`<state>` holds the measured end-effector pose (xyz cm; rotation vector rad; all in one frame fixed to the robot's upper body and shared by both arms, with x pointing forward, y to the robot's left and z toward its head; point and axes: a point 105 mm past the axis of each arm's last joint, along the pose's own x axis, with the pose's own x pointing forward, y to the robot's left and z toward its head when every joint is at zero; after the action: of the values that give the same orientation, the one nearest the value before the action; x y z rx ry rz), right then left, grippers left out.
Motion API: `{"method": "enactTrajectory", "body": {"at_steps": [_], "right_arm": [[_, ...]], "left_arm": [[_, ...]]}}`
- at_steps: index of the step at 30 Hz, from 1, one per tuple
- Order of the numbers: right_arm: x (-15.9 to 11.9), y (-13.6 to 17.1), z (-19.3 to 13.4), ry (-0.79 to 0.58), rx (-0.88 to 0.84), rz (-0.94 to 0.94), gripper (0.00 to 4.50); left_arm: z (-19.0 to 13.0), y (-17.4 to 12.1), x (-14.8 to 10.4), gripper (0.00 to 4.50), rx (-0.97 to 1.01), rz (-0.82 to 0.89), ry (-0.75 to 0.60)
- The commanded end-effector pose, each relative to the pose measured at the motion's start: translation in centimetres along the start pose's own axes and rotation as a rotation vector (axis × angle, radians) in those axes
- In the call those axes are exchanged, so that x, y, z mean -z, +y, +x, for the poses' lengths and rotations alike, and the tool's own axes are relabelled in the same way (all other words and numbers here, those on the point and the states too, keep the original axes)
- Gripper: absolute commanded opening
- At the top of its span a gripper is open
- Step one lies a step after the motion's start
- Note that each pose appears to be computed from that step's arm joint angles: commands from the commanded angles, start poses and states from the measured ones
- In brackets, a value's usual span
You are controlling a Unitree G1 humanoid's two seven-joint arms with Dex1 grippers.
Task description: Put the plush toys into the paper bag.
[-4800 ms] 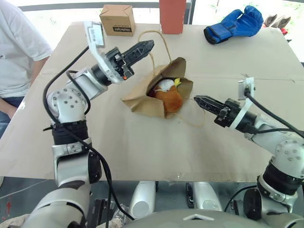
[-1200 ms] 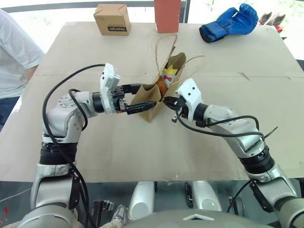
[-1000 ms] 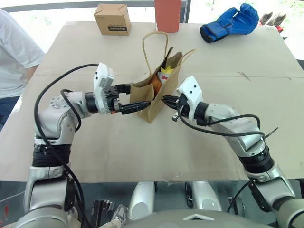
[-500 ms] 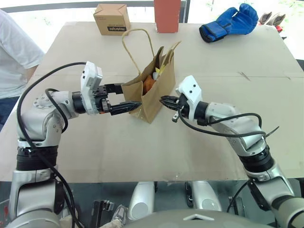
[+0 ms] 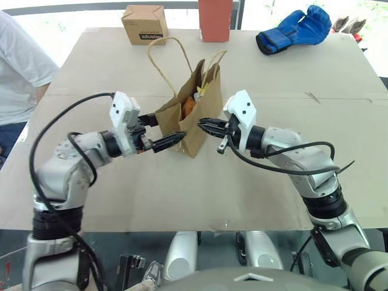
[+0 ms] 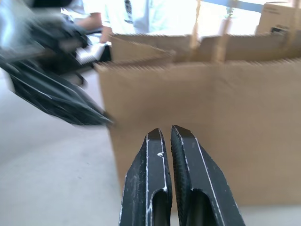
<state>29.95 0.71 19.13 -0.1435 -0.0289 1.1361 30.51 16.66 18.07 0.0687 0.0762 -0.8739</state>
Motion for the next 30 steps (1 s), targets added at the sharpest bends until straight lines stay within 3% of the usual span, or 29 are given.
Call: {"method": "enactTrajectory", "body": {"at_steps": [1, 4, 6, 8, 9, 11, 12, 14, 16, 17, 18, 22, 28, 29, 30], "right_arm": [[-1.4, 0.2, -0.1, -0.048, -0.013, -0.028, 0.04], [-1.4, 0.1, -0.3, -0.051, -0.008, -0.029, 0.0], [-1.6, 0.1, -0.6, -0.062, 0.002, -0.035, 0.0], [-2.2, 0.3, -1.3, -0.1, 0.012, -0.057, 0.0], [-3.6, -0.2, -1.9, -0.206, 0.081, -0.1, 0.0], [-3.3, -0.1, -3.9, -0.213, 0.079, -0.14, 0.0], [-2.7, -0.4, -4.9, -0.197, 0.095, -0.162, 0.26], [-1.0, -0.5, -7.1, -0.122, 0.113, -0.149, 0.92], [-0.4, -0.4, -9.2, -0.089, 0.145, -0.132, 2.0], [-0.4, -0.2, -10.4, -0.078, 0.16, -0.13, 2.0], [-0.4, 0.1, -11.2, -0.068, 0.168, -0.129, 2.66], [-0.2, 1.1, -14.4, -0.007, 0.217, -0.131, 4.45], [0.2, 2.0, -17.2, 0.075, 0.327, -0.145, 4.45], [0.3, 2.0, -17.3, 0.084, 0.339, -0.15, 4.5], [0.3, 2.1, -17.4, 0.09, 0.347, -0.153, 4.5]], "left_arm": [[0.6, -0.6, -0.9, 4.5, -0.08, 0.032, -0.049], [1.4, -0.6, -0.6, 3.68, -0.164, 0.026, -0.085], [1.8, -0.4, -0.7, 2.38, -0.216, 0.036, -0.114], [2.0, 0.2, -0.9, 2.22, -0.268, 0.053, -0.134], [2.1, 0.5, -1.5, 1.73, -0.282, 0.087, -0.18], [2.4, 0.7, -2.1, 0.99, -0.241, 0.097, -0.219], [2.5, 0.6, -2.3, 0.48, -0.2, 0.095, -0.233], [2.7, -0.4, -2.6, 0.0, -0.037, 0.09, -0.25], [2.9, -1.6, -2.9, 0.0, 0.15, 0.17, -0.251], [3.0, -2.1, -3.0, 0.0, 0.251, 0.225, -0.241], [3.1, -2.4, -3.0, 0.0, 0.322, 0.264, -0.232], [4.4, -1.8, -2.7, 0.0, 0.538, 0.405, -0.168], [7.9, -0.1, -2.1, 0.0, 0.686, 0.527, -0.096], [8.5, 0.4, -2.6, 0.55, 0.665, 0.511, -0.107], [8.8, 0.7, -3.0, 0.75, 0.649, 0.498, -0.119]]}}
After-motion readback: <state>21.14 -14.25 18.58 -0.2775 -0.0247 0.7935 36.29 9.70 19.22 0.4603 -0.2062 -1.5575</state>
